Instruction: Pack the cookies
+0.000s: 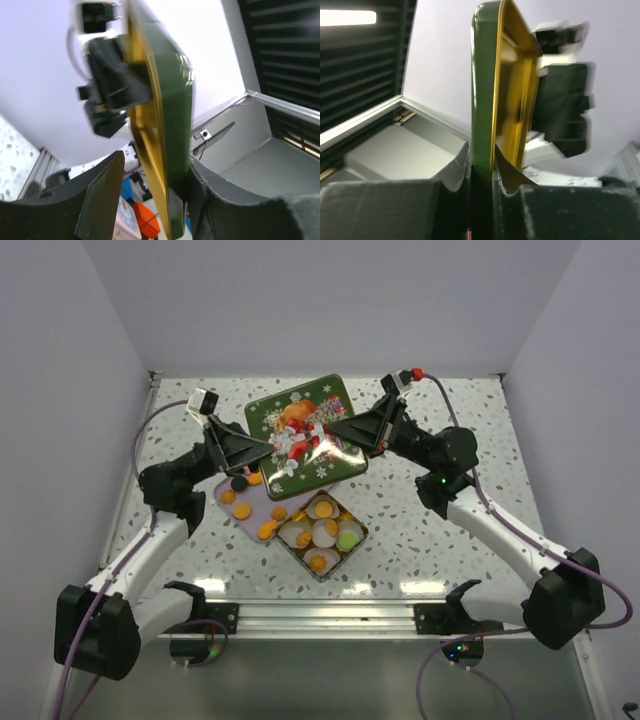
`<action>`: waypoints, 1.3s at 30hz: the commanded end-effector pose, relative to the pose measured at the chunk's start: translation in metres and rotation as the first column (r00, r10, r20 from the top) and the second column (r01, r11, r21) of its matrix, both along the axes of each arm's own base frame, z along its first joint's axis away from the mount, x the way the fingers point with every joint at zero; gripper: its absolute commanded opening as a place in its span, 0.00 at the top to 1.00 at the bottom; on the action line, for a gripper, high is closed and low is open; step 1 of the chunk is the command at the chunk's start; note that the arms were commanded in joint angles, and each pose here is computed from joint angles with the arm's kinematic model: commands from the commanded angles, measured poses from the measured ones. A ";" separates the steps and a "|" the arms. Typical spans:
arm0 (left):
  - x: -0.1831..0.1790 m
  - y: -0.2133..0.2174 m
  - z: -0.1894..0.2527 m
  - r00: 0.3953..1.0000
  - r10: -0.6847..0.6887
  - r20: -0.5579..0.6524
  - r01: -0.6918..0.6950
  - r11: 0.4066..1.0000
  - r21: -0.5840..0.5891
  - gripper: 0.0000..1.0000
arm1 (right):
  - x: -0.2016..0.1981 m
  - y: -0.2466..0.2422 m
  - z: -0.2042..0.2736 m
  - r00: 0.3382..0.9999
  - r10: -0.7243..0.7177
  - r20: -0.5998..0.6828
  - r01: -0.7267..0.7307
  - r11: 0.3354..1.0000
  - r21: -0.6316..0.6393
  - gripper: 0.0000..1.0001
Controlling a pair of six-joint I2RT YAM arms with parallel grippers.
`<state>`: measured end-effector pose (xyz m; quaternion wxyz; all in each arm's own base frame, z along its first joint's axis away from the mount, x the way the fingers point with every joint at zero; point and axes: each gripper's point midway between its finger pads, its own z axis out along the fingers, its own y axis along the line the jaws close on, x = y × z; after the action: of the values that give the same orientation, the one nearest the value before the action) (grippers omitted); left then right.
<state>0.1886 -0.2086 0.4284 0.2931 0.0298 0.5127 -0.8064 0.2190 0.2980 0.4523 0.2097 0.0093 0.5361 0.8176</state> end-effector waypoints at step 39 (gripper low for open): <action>0.085 0.008 -0.319 0.967 0.255 -0.006 0.006 0.000 1.000 0.42 | -0.003 -0.172 -0.110 0.674 -0.719 0.170 0.438 0.205 -0.875 1.00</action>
<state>0.2733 -0.2161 0.1278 0.2030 0.0698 0.9379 -0.2726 0.2178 0.1360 0.3285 0.3761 0.2148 0.8573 0.2784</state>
